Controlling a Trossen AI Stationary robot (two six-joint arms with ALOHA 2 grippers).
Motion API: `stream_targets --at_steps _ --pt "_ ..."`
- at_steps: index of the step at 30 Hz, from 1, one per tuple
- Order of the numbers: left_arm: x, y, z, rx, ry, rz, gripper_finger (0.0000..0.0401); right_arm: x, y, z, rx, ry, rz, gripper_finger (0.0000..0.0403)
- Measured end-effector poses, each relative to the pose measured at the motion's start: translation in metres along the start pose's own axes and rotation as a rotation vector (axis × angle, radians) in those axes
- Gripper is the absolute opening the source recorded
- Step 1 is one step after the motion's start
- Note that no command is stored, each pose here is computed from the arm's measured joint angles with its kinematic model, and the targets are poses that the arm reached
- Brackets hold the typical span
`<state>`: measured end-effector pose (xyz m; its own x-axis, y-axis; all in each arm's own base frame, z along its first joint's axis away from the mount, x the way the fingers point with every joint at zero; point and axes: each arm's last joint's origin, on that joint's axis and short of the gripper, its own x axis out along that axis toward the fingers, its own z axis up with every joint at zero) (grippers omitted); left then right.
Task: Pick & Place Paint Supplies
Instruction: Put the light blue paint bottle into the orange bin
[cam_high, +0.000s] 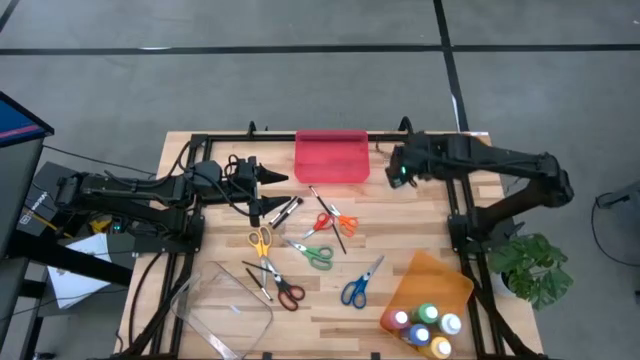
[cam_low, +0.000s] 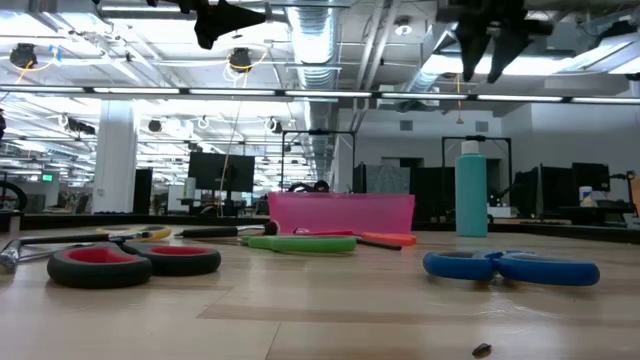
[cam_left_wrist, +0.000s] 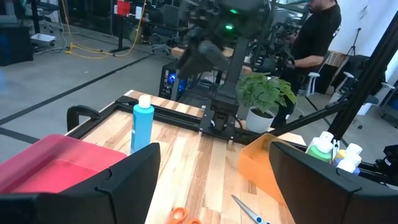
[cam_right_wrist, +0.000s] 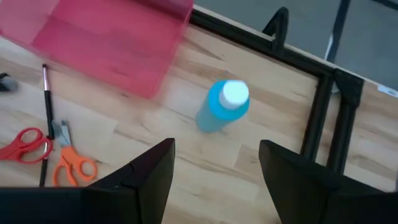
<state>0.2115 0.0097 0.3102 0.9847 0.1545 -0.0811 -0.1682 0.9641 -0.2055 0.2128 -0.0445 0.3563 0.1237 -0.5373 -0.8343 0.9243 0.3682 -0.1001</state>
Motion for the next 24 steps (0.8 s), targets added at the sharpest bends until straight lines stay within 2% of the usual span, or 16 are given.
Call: stream_targets --at_steps 4,9,17,24 --pt "0.000 0.000 0.000 0.000 0.001 0.000 0.0298 0.018 -0.010 0.020 0.005 0.064 0.005 0.0231" --pt "0.000 0.000 0.000 0.000 0.001 0.000 0.0298 0.043 -0.016 0.031 -0.013 0.178 -0.016 0.0231" --pt "0.000 0.000 0.000 0.000 0.001 0.000 0.0298 0.084 -0.007 0.046 -0.075 0.232 -0.024 0.0230" --pt "0.000 0.000 0.000 0.000 0.002 0.000 0.0298 0.108 -0.018 0.058 -0.073 0.293 -0.020 0.0230"
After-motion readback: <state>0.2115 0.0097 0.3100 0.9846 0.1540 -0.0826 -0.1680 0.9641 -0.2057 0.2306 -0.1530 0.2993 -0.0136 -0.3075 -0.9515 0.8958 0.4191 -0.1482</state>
